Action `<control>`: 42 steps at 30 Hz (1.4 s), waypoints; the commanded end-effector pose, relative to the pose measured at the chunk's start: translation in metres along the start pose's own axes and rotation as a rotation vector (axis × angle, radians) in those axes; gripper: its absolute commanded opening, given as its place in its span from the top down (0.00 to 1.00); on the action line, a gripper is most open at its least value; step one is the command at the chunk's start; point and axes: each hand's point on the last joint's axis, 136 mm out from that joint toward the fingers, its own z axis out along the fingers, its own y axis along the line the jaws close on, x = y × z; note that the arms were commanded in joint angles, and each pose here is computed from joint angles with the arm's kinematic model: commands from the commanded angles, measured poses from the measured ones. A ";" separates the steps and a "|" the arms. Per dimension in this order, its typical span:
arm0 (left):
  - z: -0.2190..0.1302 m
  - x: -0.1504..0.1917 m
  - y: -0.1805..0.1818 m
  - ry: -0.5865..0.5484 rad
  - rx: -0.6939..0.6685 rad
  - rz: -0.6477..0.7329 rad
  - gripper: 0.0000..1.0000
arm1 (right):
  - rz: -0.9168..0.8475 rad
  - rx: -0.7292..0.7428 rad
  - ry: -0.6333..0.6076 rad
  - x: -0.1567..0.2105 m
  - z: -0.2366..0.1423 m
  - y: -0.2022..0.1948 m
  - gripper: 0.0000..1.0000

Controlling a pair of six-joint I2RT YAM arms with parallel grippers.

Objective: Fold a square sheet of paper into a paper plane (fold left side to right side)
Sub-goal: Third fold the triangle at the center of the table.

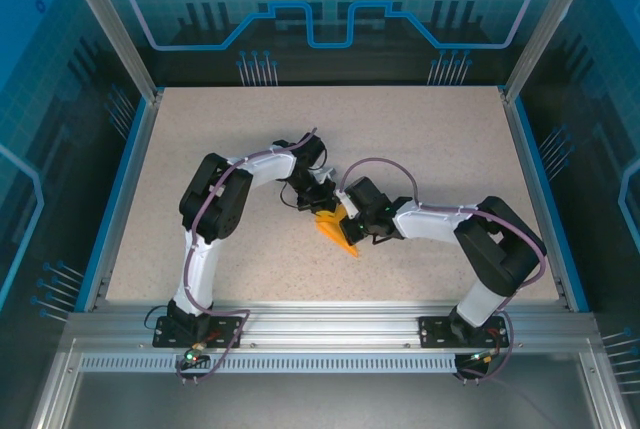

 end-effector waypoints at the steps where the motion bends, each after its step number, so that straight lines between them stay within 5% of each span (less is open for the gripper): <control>1: 0.017 0.007 0.020 0.042 -0.077 -0.018 0.96 | 0.019 0.005 0.010 -0.004 0.002 -0.003 1.00; 12: 0.006 0.004 0.010 0.019 -0.066 0.008 0.86 | 0.022 -0.015 0.102 0.020 0.012 0.001 1.00; 23: -0.049 -0.027 -0.012 -0.095 -0.030 0.044 0.71 | -0.002 -0.011 0.184 0.042 0.013 0.005 1.00; 33: -0.074 0.004 -0.009 -0.203 0.053 0.037 0.86 | -0.008 -0.008 0.195 0.043 0.015 0.006 1.00; 42: -0.052 0.039 -0.020 -0.149 0.175 0.032 0.89 | -0.009 0.001 0.212 0.045 0.016 0.005 1.00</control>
